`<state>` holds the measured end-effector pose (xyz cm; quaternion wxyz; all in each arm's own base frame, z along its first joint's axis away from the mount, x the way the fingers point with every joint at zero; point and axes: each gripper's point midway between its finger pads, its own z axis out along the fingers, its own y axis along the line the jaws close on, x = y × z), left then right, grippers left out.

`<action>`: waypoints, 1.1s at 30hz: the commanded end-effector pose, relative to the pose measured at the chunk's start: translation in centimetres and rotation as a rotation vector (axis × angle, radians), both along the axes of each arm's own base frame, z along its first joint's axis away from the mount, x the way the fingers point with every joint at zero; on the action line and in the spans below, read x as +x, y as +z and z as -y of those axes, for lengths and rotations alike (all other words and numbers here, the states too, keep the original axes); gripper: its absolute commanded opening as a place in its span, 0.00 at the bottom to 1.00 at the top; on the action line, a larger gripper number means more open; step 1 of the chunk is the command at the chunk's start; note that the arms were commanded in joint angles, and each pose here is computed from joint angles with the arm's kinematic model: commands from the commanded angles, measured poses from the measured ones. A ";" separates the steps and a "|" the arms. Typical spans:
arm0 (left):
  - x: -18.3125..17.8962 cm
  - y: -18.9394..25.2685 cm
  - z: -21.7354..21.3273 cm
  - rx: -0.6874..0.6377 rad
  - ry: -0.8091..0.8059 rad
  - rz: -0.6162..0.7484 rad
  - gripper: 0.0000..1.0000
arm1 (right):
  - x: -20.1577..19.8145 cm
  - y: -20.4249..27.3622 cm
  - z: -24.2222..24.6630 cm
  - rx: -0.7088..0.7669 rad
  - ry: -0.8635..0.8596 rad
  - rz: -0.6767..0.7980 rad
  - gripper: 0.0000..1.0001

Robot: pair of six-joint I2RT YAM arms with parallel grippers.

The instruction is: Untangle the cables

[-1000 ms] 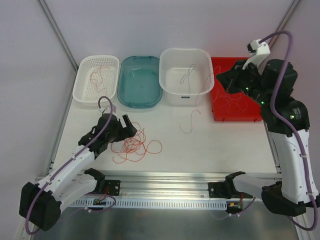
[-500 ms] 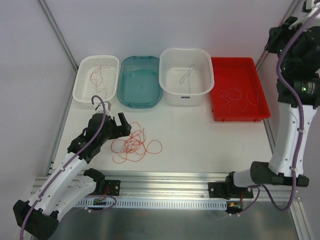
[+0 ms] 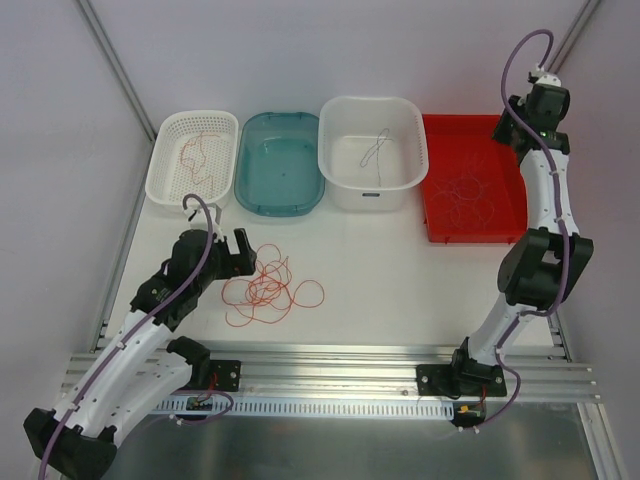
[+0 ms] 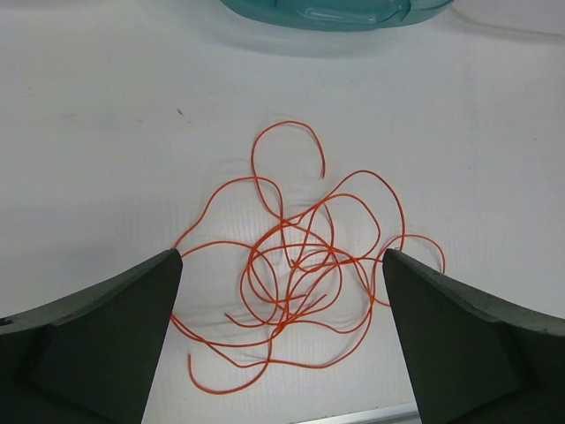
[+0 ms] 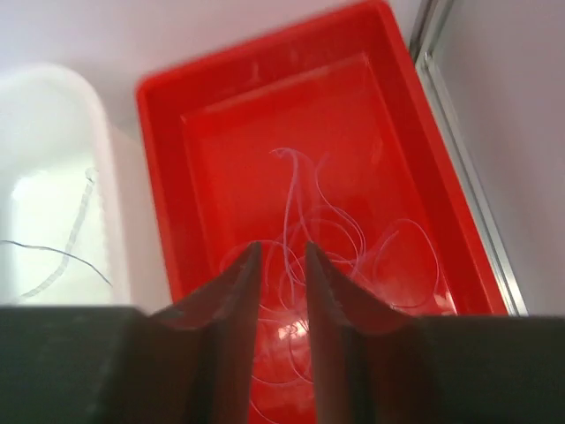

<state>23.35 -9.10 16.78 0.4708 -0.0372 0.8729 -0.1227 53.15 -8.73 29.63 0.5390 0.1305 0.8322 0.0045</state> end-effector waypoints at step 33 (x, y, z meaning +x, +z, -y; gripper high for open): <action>1.5 -5.3 10.8 -0.017 -0.165 -0.327 0.90 | -25.0 -14.0 -30.0 0.423 0.603 -0.181 0.85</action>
